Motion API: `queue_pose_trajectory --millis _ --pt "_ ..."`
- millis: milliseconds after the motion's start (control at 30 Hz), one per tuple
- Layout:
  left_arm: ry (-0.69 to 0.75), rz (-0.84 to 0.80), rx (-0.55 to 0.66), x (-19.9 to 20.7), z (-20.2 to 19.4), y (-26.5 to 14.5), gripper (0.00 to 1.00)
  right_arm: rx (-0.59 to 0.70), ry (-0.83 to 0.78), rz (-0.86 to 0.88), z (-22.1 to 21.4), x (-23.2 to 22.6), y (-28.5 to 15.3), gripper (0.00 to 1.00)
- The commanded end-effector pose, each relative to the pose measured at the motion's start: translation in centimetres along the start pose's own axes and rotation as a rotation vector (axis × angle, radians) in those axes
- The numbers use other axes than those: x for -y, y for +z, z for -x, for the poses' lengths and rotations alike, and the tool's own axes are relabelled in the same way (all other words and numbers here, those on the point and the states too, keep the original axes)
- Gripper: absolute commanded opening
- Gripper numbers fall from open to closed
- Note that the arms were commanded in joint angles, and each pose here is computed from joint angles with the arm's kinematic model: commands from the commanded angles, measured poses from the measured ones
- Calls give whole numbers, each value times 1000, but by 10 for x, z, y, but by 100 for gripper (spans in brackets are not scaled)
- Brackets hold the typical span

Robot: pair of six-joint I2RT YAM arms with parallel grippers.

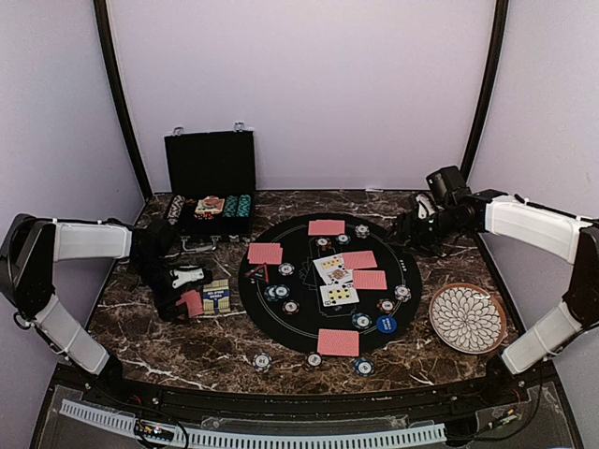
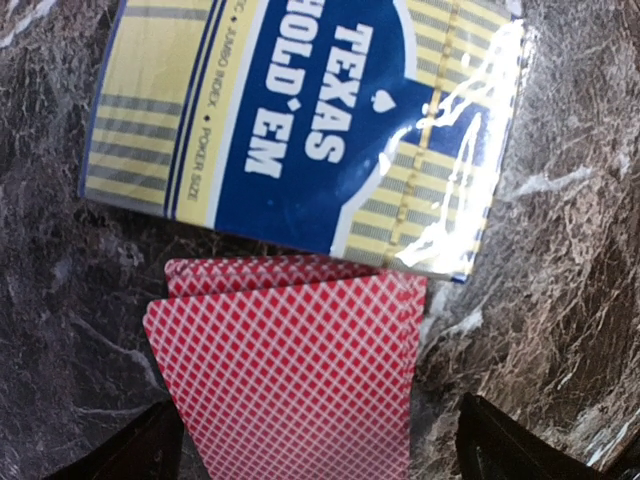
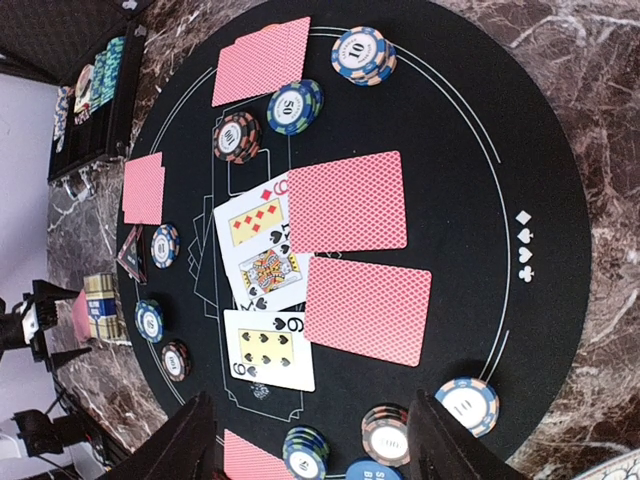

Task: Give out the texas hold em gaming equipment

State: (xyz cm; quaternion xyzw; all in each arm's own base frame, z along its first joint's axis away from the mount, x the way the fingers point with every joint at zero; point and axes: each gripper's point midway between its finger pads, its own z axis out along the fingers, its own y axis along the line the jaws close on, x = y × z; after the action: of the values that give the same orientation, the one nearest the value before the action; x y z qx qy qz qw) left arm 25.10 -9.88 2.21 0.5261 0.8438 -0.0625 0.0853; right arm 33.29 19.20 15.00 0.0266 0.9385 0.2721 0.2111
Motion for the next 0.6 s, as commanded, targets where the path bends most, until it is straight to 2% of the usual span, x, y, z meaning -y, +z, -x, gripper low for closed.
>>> queue_pose_trajectory --millis 0,100,167,200,367,467,533,567 --pt "-10 -28 61 4 18 -25 99 56 -22 21 12 -13 -14 74" --pt "-24 -14 79 0 26 -35 99 68 -23 8 15 -12 -18 83" --pt "-37 5 96 -7 33 -45 99 88 -27 -6 19 -11 -22 96" --pt "-42 22 115 -12 39 -53 99 99 -30 -17 20 -10 -23 98" --pt "-182 146 260 -57 65 -91 99 200 -49 -131 36 11 -32 98" --pt "-265 261 404 -92 80 -115 99 295 -34 -209 50 32 -42 98" --pt "-322 335 502 -112 85 -127 99 366 -11 -277 60 50 -51 98" --pt "-368 354 512 -115 76 -120 99 404 1 -317 64 59 -56 98"
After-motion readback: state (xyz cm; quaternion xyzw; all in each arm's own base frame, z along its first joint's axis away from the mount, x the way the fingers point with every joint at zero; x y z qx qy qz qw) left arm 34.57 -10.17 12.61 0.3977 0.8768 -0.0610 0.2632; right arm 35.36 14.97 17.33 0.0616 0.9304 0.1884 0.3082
